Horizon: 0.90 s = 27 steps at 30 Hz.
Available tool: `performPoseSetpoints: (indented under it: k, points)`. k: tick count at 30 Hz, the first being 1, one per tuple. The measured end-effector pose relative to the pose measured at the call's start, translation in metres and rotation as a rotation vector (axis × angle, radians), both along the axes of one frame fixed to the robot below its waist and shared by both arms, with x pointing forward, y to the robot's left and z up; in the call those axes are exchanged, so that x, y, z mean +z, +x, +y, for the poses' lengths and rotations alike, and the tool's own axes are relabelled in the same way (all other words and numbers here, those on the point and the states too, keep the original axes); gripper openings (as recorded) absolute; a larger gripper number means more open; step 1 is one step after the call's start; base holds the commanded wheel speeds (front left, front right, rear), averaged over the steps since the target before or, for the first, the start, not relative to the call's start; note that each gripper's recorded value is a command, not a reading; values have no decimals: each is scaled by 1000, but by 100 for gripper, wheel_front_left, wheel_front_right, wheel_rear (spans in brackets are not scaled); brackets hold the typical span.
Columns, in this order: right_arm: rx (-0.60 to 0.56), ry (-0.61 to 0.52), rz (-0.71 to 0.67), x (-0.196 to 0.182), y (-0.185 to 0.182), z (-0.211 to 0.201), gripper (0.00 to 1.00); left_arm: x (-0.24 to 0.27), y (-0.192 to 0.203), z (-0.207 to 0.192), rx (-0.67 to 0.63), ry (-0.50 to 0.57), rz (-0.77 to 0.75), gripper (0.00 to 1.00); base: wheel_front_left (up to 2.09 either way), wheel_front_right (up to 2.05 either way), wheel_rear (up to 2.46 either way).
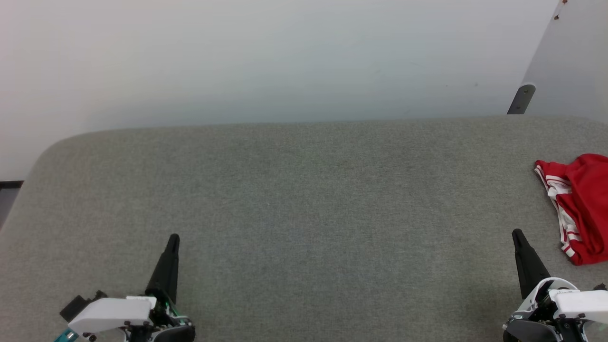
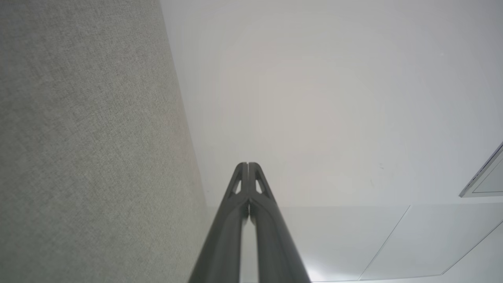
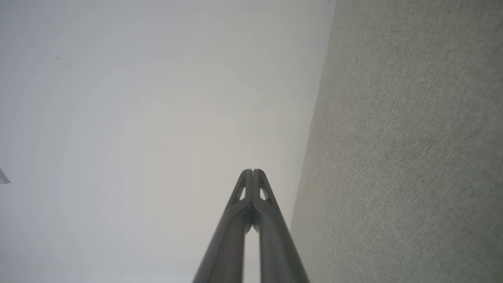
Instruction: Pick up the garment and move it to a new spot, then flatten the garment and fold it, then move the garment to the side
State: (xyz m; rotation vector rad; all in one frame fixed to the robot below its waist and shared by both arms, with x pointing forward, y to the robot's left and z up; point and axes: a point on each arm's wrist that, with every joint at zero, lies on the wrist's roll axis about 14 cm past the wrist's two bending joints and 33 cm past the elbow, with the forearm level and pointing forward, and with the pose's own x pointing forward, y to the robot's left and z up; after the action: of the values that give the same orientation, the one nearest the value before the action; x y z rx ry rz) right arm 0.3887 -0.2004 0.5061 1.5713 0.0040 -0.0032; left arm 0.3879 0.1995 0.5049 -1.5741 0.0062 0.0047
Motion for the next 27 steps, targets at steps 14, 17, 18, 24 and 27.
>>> performPoseSetpoints:
  k: [14, 17, 18, 24, 27]
  points:
    - [0, 0, 0, 0, 0, 0, 0, 0, 0, 0, 0, 0, 0, 0, 0, 0, 0]
    - [0, 0, 0, 0, 0, 0, 0, 0, 0, 0, 0, 0, 0, 0, 0, 0, 0]
    - [0, 0, 0, 0, 0, 0, 0, 0, 0, 0, 0, 0, 0, 0, 0, 0, 0]
    - [0, 0, 0, 0, 0, 0, 0, 0, 0, 0, 0, 0, 0, 0, 0, 0, 0]
    - [0, 0, 0, 0, 0, 0, 0, 0, 0, 0, 0, 0, 0, 0, 0, 0, 0]
